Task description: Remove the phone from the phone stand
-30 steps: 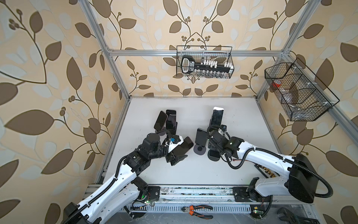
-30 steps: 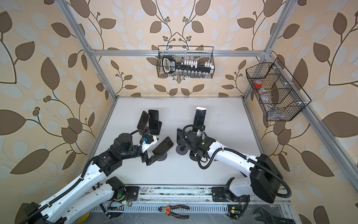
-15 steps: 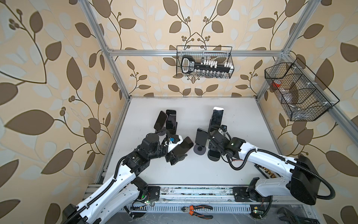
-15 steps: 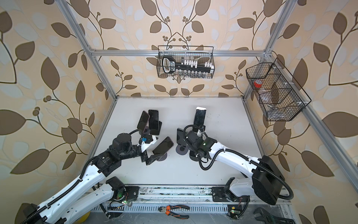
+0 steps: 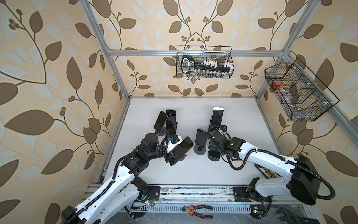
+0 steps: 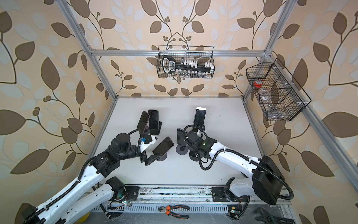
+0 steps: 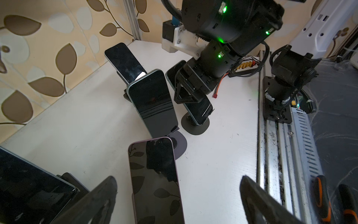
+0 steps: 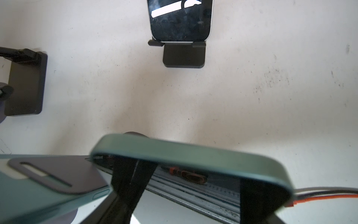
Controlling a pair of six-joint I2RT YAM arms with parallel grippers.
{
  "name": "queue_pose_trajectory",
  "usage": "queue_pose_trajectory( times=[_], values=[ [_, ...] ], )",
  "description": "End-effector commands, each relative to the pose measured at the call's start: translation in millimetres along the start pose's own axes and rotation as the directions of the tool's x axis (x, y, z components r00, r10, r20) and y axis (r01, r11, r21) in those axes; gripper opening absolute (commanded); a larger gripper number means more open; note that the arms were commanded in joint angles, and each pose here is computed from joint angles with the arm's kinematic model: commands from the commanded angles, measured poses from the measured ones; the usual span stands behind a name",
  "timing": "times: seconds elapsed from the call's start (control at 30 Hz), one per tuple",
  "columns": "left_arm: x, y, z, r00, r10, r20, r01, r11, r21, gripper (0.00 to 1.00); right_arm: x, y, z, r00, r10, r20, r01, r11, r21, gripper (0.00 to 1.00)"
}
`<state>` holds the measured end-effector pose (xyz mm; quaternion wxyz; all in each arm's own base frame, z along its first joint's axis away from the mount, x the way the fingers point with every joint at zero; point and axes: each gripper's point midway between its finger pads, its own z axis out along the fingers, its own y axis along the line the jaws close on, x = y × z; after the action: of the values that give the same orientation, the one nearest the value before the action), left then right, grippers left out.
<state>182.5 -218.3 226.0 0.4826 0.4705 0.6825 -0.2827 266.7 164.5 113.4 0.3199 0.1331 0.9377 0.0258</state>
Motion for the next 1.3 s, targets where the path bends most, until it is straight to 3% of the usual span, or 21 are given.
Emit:
queue_pose_trajectory(
  times=[0.0, 0.83, 1.27],
  values=[
    [-24.0, -2.4, -7.1, 0.998, 0.041, 0.051, -0.041, 0.999, 0.004, 0.98, 0.7, -1.7, -0.9, 1.0, 0.013, 0.004, -0.013, 1.0, -0.012, 0.74],
    [-26.4, -2.6, -7.5, 0.998, 0.023, 0.062, -0.024, 1.0, 0.005, 0.98, -11.5, -0.4, -16.5, 0.999, -0.007, 0.046, 0.01, 0.998, -0.059, 0.71],
    [-28.7, -2.1, -8.5, 0.997, 0.021, 0.069, -0.021, 1.0, 0.002, 0.98, -18.3, 11.0, -29.7, 0.998, -0.048, 0.048, 0.054, 0.991, -0.125, 0.64]
  ],
)
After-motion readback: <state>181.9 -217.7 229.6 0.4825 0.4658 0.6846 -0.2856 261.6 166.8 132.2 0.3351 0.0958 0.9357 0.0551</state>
